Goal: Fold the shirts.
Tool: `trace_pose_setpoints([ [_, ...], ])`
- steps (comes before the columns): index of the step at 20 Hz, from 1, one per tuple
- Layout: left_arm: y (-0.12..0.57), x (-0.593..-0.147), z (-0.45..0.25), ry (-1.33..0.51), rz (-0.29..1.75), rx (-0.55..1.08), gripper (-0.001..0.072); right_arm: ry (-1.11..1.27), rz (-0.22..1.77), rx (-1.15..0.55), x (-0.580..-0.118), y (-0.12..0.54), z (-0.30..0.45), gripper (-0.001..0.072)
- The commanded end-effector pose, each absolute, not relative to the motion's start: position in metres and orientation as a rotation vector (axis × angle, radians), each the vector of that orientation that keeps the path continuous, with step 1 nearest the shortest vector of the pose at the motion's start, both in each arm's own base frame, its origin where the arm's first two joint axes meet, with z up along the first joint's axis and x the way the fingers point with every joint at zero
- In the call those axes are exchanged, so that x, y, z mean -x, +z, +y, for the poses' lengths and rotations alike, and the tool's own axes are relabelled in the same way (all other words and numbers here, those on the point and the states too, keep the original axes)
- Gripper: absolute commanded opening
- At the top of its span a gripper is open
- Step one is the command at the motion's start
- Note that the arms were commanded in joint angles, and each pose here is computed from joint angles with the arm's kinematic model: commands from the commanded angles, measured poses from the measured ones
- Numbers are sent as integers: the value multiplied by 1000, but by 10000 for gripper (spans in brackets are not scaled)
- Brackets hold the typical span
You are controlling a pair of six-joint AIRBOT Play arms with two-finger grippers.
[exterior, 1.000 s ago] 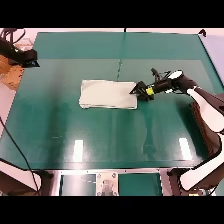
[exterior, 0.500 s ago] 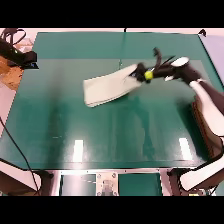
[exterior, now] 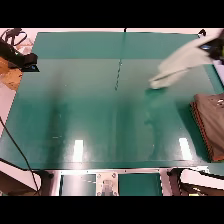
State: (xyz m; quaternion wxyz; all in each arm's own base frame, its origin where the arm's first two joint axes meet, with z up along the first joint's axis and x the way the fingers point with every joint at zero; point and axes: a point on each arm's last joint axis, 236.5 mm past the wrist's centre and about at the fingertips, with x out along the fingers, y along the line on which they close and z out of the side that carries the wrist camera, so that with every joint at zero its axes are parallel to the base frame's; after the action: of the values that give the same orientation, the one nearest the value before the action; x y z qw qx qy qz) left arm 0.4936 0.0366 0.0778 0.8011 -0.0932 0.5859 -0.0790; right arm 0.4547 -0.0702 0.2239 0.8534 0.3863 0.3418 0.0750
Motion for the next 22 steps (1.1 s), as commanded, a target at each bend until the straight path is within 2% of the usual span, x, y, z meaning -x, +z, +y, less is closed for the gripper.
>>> trace_pose_setpoints([
  [1, 78, -492, 36, -171, 1263, 201, 24, -74, 616, -852, -393, 251, -165, 18],
  [6, 75, -489, 35, -178, 1278, 206, 24, -303, 730, -899, -307, 223, -226, 18],
  [10, 68, -485, 31, -191, 1301, 219, 24, -651, 882, -866, -234, 192, -255, 17],
  [13, 69, -485, 31, -192, 1298, 221, 24, -733, 954, -866, -212, 168, -257, 17],
  [16, 69, -485, 31, -192, 1298, 221, 24, -648, 874, -917, -239, 165, -253, 18],
  [20, 69, -485, 30, -195, 1299, 224, 24, -321, 435, -1041, -335, 246, -244, 18],
  [22, 69, -485, 29, -197, 1300, 227, 24, -265, 331, -1034, -365, 267, -247, 18],
])
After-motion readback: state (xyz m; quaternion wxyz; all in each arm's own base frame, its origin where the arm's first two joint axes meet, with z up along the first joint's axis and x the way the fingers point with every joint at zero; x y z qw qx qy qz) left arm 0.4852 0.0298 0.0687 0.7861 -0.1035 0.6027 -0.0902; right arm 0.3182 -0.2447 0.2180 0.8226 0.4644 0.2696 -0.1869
